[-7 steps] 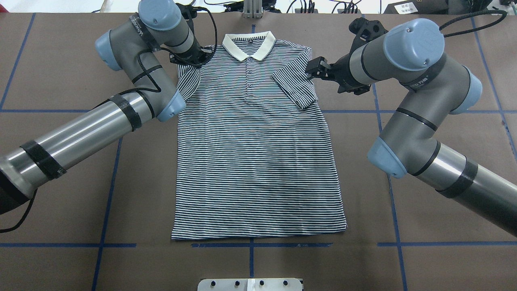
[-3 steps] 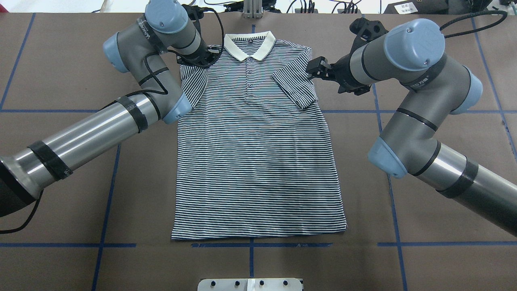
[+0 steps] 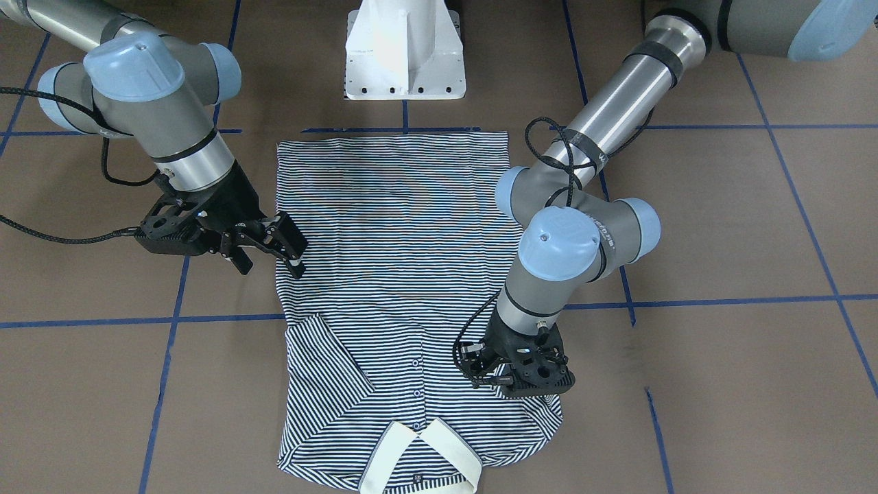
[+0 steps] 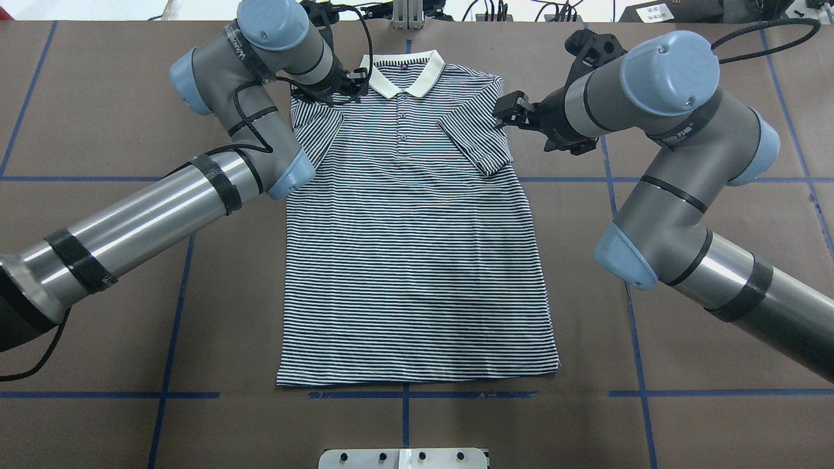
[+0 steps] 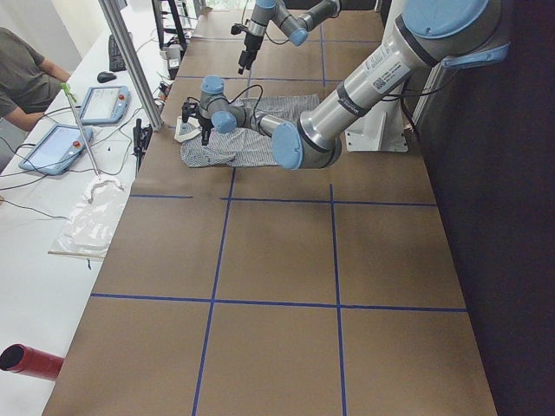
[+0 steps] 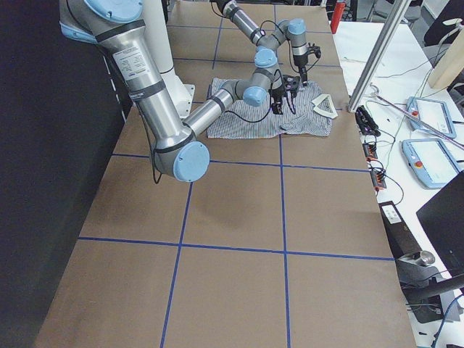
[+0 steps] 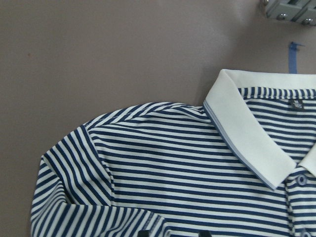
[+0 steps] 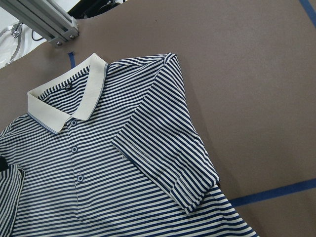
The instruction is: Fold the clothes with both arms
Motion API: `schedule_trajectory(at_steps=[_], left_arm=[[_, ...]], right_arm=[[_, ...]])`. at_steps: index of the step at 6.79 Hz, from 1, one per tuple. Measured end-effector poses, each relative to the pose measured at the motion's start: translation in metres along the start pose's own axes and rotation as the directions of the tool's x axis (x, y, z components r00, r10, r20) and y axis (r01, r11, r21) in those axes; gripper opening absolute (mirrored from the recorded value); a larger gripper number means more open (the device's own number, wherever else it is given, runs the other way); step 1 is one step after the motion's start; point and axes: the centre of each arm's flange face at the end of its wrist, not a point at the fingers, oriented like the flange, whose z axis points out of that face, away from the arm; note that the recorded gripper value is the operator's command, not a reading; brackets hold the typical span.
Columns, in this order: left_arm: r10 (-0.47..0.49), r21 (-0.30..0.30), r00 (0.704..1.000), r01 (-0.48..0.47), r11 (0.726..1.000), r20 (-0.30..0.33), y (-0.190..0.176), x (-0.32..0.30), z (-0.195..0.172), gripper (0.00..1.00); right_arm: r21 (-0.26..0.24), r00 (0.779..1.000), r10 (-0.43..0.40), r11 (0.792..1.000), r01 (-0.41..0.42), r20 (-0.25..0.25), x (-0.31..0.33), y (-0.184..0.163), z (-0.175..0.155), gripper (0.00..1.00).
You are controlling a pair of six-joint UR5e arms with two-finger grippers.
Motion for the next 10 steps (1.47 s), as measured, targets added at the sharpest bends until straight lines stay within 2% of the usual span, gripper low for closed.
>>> schedule_trajectory(at_steps=[1,2,3,4,5,6,8,10], left_arm=[[-0.012,-0.032,0.998,0.009,0.999,-0.067,0.017,-0.001,-0.025,0.7],[-0.009,-0.073,0.99,-0.001,0.997,-0.14,0.043,-0.015,-0.056,0.76],[0.004,-0.096,0.981,-0.023,0.995,-0.194,0.074,-0.041,-0.086,0.76],[0.014,-0.116,0.975,-0.041,0.992,-0.223,0.098,-0.063,-0.104,0.8],[0.017,-0.132,0.972,-0.049,0.99,-0.235,0.112,-0.075,-0.112,0.83],[0.015,-0.14,0.971,-0.05,0.989,-0.238,0.118,-0.079,-0.114,0.84],[0.007,-0.148,0.971,-0.044,0.988,-0.239,0.123,-0.079,-0.114,0.84],[0.0,-0.152,0.971,-0.037,0.988,-0.239,0.125,-0.078,-0.113,0.86]], right_arm=[[-0.023,0.999,0.049,0.999,-0.049,0.007,-0.002,0.022,-0.001,1.0],[-0.056,0.992,0.128,0.99,-0.127,0.011,-0.001,0.064,-0.002,0.99],[-0.085,0.983,0.185,0.979,-0.184,0.0,0.01,0.124,-0.003,0.94],[-0.096,0.977,0.21,0.972,-0.213,-0.037,0.027,0.179,-0.003,0.91],[-0.083,0.971,0.212,0.972,-0.222,-0.106,0.049,0.224,0.004,0.87],[-0.058,0.963,0.21,0.973,-0.223,-0.171,0.072,0.251,0.01,0.85],[-0.022,0.938,0.22,0.972,-0.234,-0.267,0.103,0.274,0.017,0.73],[-0.013,0.923,0.222,0.971,-0.238,-0.314,0.113,0.283,0.018,0.72]])
